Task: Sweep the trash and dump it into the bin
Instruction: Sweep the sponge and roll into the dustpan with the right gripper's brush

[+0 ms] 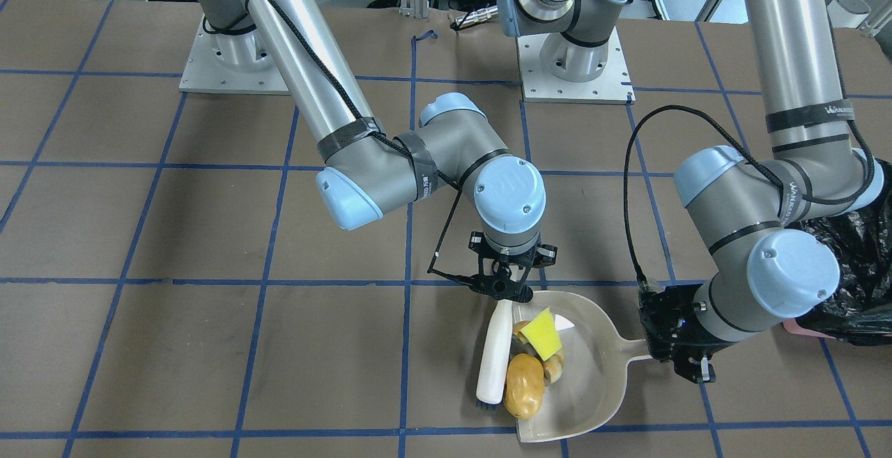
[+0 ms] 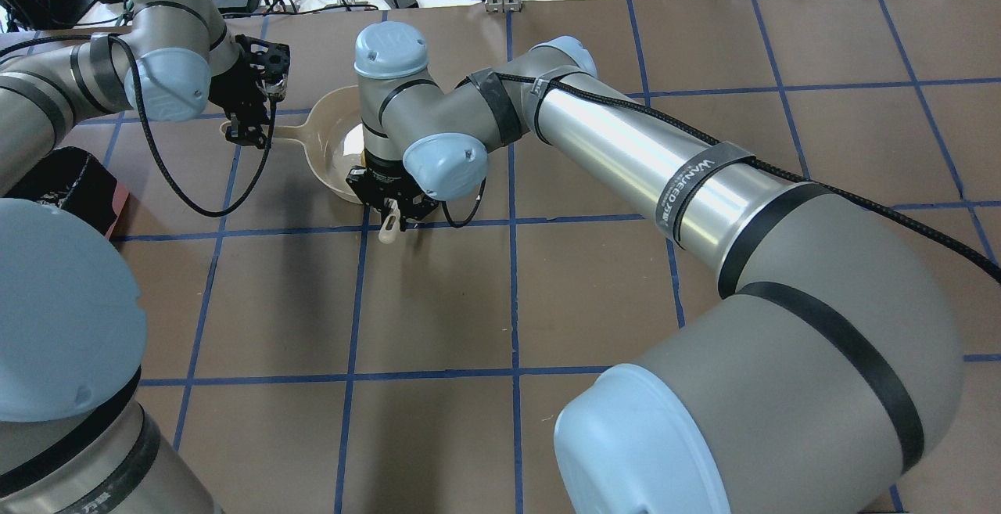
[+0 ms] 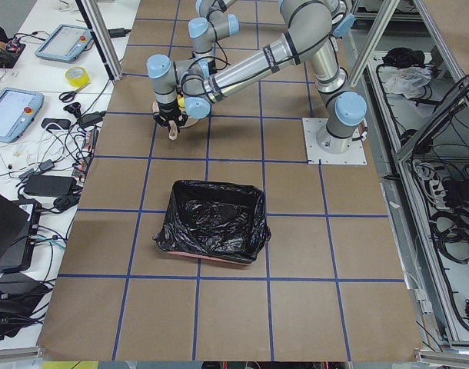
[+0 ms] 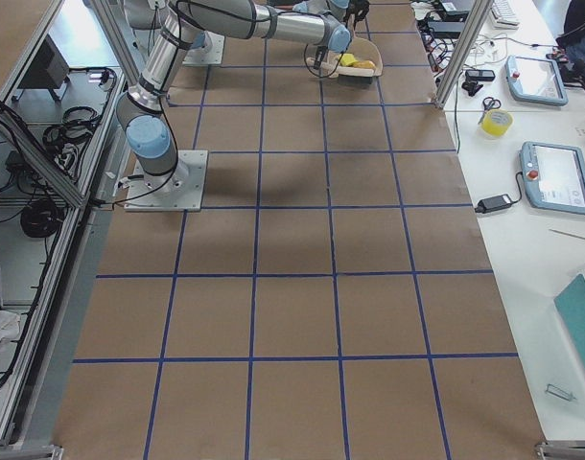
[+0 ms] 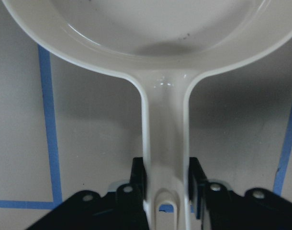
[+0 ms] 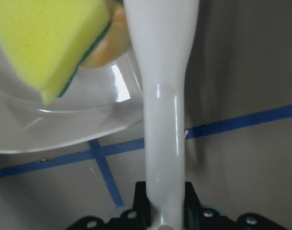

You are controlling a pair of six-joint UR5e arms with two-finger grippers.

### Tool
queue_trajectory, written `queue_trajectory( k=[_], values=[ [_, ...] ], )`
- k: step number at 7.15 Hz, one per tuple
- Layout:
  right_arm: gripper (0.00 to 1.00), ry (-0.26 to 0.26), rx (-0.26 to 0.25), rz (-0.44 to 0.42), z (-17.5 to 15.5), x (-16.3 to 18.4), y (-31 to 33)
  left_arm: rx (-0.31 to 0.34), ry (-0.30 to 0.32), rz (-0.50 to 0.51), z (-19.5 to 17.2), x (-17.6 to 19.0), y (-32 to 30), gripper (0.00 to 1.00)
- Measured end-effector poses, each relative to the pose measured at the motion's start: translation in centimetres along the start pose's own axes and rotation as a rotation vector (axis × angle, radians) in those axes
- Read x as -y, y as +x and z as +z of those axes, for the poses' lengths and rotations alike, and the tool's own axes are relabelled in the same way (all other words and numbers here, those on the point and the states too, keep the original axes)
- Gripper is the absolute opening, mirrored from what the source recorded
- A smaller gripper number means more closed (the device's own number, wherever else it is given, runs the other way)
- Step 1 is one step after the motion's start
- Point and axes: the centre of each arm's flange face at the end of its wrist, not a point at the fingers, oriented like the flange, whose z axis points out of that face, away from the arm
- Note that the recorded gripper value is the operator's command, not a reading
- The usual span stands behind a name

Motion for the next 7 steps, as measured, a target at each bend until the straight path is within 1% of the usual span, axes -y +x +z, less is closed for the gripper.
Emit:
queue_trajectory(
  k=[2, 3, 4, 5, 6, 7],
  values=[
    [0.00, -0.004, 0.034, -0.003, -0.3, -1.1, -2.2, 0.001, 0.001, 0.000, 0.0, 0.0, 0.0, 0.11],
    [0.00, -0.005, 0.045, -0.004, -0.5, -1.6, -2.8, 0.002, 0.001, 0.000, -0.1, 0.0, 0.0, 0.11],
    [0.00, -0.005, 0.046, -0.007, -0.7, -1.9, -3.0, 0.003, 0.001, 0.001, -0.2, 0.0, 0.0, 0.11],
    [0.00, -0.002, 0.036, -0.009, -0.9, -1.9, -2.8, 0.005, 0.002, 0.001, -0.3, 0.0, 0.0, 0.11],
    [0.00, 0.007, 0.011, -0.003, -1.5, -1.6, -2.2, 0.007, 0.003, 0.002, -0.4, 0.0, 0.0, 0.11],
    [0.00, 0.018, -0.024, 0.008, -2.4, -1.0, -1.0, 0.010, 0.010, 0.003, -0.5, 0.1, 0.0, 0.11]
  ],
)
